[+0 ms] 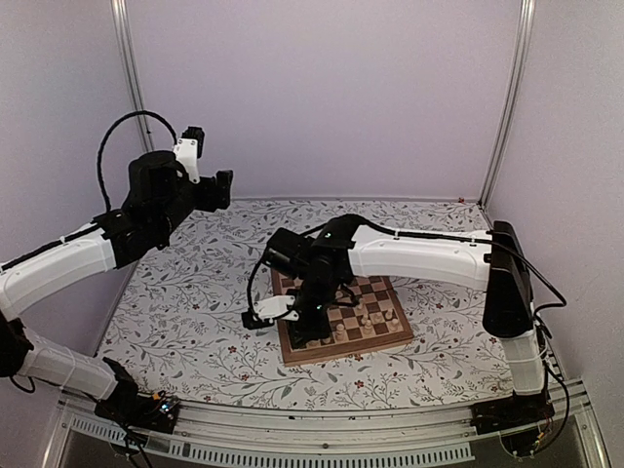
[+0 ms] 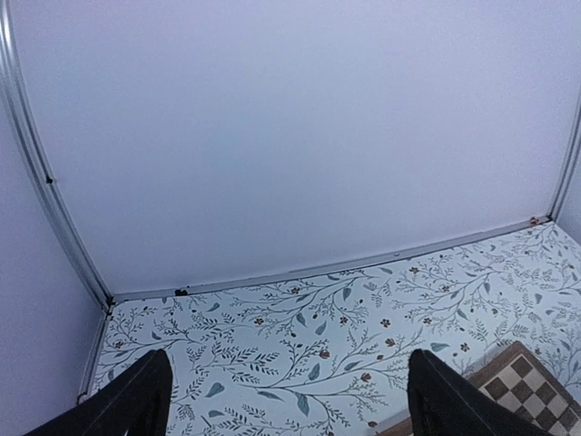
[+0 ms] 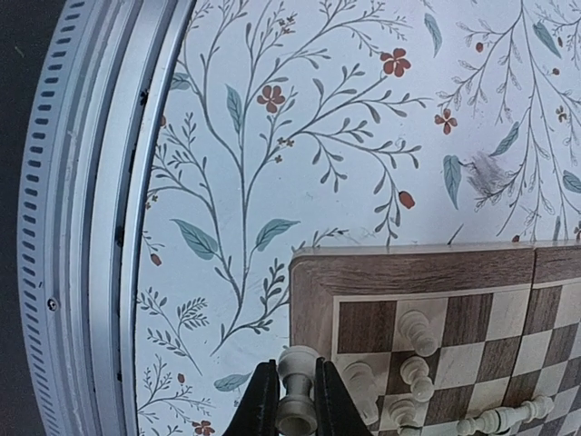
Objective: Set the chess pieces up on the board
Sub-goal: Place the chess piece on the chessboard.
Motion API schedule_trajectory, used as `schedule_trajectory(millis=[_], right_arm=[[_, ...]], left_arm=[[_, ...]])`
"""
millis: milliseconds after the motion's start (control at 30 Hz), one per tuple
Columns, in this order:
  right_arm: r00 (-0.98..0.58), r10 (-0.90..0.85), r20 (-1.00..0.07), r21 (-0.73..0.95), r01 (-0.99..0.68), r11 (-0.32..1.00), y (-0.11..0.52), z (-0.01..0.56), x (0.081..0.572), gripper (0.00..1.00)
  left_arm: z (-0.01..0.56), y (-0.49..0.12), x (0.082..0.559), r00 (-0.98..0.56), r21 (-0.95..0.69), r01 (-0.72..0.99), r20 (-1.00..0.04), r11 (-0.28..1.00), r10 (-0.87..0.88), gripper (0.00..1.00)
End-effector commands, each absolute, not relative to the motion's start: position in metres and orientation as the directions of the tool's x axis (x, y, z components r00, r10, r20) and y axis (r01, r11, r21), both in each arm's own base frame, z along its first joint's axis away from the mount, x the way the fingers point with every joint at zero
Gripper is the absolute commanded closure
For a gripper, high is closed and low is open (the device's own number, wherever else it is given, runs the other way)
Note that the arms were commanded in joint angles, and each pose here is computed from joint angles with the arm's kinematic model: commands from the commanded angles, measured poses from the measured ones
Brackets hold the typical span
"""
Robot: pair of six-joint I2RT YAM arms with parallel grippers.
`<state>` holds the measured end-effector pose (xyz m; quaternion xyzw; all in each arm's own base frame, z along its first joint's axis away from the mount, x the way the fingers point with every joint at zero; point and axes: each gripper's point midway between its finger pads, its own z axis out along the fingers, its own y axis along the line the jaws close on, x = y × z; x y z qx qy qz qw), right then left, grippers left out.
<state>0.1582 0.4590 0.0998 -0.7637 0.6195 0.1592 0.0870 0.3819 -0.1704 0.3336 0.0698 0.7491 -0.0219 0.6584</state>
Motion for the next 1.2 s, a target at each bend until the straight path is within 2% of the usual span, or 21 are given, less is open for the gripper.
schedule_trajectory(millis=[0, 733, 1067, 1167], right_arm=[[0.200, -0.928, -0.313, 0.005, -0.977, -0.212, 0.466, 0.091, 0.170, 0.96], [0.170, -0.957, -0.234, -0.043, -0.986, -0.164, 0.472, 0.051, 0.185, 0.94], [0.165, -0.955, -0.245, -0.044, -0.986, -0.159, 0.473, 0.055, 0.185, 0.64], [0.169, -0.946, -0.275, -0.035, -0.985, -0.166, 0.475, 0.068, 0.181, 0.61]], left_arm=[[0.352, -0.177, 0.373, -0.086, 0.027, 0.196, -0.995, 0.980, 0.044, 0.09], [0.355, -0.196, 0.368, -0.108, -0.022, 0.311, -0.994, 0.950, 0.013, 0.13], [0.353, -0.201, 0.368, -0.115, -0.022, 0.332, -0.993, 0.943, 0.018, 0.13], [0.351, -0.202, 0.368, -0.120, -0.021, 0.335, -0.993, 0.942, 0.021, 0.14]])
